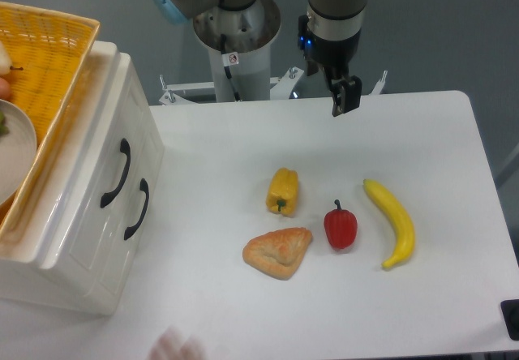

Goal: Slide the top white drawer open
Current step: 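Move the gripper down toward the black handle of the upper white drawer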

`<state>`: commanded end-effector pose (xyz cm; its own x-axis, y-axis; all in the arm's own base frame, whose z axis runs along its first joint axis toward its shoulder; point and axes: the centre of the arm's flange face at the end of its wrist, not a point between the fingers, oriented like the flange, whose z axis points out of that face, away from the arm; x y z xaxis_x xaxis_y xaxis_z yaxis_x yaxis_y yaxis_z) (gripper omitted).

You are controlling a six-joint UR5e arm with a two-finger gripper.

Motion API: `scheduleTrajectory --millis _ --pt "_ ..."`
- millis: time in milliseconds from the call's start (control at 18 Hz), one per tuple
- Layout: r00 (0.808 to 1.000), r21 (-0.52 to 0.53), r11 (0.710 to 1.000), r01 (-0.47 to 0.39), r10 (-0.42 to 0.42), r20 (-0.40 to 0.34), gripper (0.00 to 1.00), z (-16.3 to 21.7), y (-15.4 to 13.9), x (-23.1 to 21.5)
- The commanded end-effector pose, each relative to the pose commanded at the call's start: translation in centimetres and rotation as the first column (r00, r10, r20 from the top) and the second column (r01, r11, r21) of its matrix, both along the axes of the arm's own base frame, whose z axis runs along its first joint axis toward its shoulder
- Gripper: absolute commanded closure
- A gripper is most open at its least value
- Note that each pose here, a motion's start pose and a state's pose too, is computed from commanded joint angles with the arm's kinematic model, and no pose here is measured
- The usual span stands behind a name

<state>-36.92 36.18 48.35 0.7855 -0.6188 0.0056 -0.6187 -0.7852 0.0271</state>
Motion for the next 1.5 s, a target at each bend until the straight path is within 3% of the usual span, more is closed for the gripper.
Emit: scheduleTrajectory --millis 167,333,444,611,889,1000,1111,1389,1500 --pt "1.0 -0.002 1.0 0.009 -0.009 -0.003 0.0 0.0 0.4 0.4" --pt "0.999 0.006 0.999 -0.034 0.034 0.002 0.0 -0.1 1.0 0.9" --pt "0.996 0.005 0.996 -0.09 0.09 0.011 0.0 -0.5 1.8 1.5" --pt "0.972 0.014 0.972 -0.234 0.234 0.035 0.0 -1.2 3.3 2.9" --pt "0.96 0.008 0.961 -0.278 0.277 0.041 0.0 -1.6 4.2 3.5" --pt "0.928 0.014 0.929 -0.37 0.368 0.062 0.0 -1.8 5.2 4.6" --pt "0.877 0.022 0.881 -0.473 0.469 0.104 0.0 -2.1 6.4 5.4" --pt "0.763 0.045 0.781 -0.623 0.593 0.259 0.0 -2.3 8.3 6.7" --pt "0.711 0.035 0.732 -0.681 0.649 0.271 0.0 -2.5 8.9 6.7"
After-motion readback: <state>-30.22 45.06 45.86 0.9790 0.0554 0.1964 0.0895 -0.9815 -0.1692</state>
